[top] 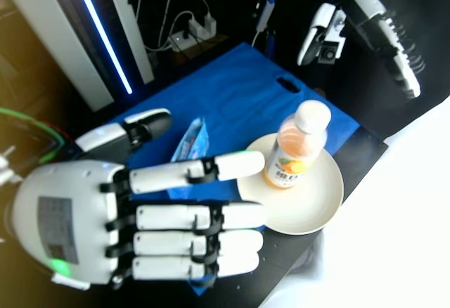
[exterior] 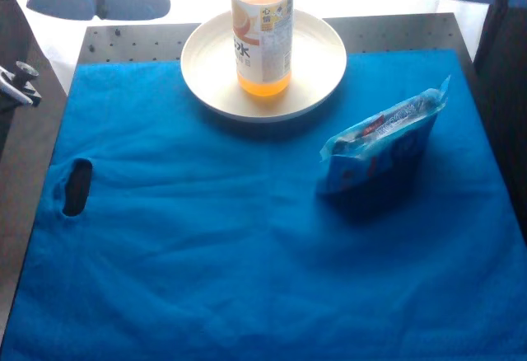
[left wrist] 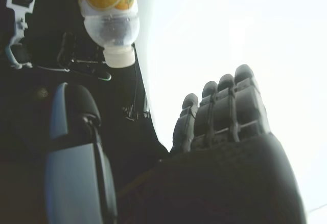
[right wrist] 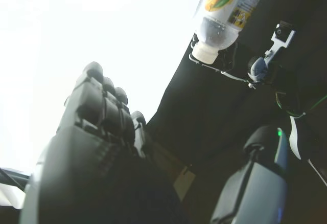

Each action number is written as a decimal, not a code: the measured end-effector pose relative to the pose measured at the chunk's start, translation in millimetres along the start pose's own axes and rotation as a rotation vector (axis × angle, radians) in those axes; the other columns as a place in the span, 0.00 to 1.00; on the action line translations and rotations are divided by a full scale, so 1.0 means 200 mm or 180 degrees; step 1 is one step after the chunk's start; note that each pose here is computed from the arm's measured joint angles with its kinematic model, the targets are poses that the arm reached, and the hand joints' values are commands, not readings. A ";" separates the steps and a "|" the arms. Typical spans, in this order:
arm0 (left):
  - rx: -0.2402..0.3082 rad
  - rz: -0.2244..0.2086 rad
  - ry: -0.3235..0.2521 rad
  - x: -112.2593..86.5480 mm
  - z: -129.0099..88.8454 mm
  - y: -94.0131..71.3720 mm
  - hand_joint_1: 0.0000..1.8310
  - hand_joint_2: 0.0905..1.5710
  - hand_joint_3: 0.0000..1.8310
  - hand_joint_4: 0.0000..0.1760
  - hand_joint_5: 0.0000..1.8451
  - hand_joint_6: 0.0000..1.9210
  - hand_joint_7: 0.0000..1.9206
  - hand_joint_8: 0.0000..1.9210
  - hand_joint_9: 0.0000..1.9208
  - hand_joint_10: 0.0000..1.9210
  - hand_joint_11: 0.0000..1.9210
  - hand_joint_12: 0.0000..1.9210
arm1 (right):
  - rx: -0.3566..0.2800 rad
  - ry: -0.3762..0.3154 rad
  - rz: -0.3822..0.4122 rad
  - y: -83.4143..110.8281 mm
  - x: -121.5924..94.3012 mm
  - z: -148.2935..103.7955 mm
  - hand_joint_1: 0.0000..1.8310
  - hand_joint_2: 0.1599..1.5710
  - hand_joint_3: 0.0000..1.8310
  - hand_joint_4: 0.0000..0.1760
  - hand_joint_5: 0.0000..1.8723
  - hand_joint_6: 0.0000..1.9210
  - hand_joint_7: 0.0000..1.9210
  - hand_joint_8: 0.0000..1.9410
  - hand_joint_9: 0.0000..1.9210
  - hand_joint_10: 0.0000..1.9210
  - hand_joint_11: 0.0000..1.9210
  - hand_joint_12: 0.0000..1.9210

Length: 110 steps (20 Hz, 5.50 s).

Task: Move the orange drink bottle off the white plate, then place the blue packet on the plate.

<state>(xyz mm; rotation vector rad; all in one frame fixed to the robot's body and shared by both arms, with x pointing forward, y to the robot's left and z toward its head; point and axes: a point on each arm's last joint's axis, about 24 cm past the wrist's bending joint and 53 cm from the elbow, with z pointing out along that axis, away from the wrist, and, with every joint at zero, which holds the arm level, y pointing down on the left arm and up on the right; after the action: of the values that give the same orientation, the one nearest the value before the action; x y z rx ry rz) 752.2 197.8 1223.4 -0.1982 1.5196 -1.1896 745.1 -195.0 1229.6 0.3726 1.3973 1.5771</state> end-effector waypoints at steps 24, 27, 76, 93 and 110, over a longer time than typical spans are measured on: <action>-0.0181 -0.0133 0.0795 0.48 0.34 0.08 0.36 0.30 0.00 0.31 0.00 0.00 0.04 0.00 0.02 0.00 0.01 0.01 | -0.0015 0.0159 -0.0007 -0.02 0.11 0.03 0.41 0.49 0.00 0.47 0.18 0.00 0.13 0.00 0.08 0.00 0.00 0.30; -0.0183 -0.0122 0.0783 0.47 0.35 0.08 0.34 0.34 0.01 0.44 0.00 0.00 0.04 0.00 0.03 0.00 0.01 0.01 | -0.0026 0.0150 -0.0010 -0.02 0.10 0.04 0.40 0.48 0.00 0.46 0.17 0.00 0.13 0.00 0.08 0.00 0.00 0.33; -0.0337 -0.0629 0.0654 0.61 0.54 0.18 0.67 0.70 0.00 0.02 0.55 0.49 0.47 0.56 0.61 0.04 0.38 0.69 | -0.0231 0.0415 0.0017 0.09 0.29 0.13 0.40 0.51 0.00 0.07 0.23 0.00 0.20 0.00 0.16 0.01 0.00 0.40; 0.0350 -0.0635 0.0954 0.44 0.18 -0.14 0.66 0.69 0.00 0.00 0.56 0.39 0.46 0.61 0.37 0.49 0.20 0.81 | -0.0235 0.0427 0.0035 0.09 0.31 0.13 0.41 0.53 0.00 0.11 0.24 0.00 0.20 0.00 0.15 0.00 0.00 0.48; 0.0650 -0.0765 0.1108 0.56 -0.13 -0.25 0.68 0.72 0.00 0.00 0.50 0.41 0.48 0.71 0.46 0.75 0.36 0.94 | -0.0229 0.0436 0.0075 0.08 0.33 0.14 0.46 0.52 0.00 0.06 0.23 0.00 0.19 0.00 0.16 0.00 0.00 0.41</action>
<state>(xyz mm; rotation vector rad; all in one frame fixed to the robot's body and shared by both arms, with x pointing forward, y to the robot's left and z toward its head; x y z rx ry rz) 669.6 112.2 1183.7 -0.0370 1.6918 -1.6271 726.3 -123.5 1227.6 0.2425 1.4393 1.6939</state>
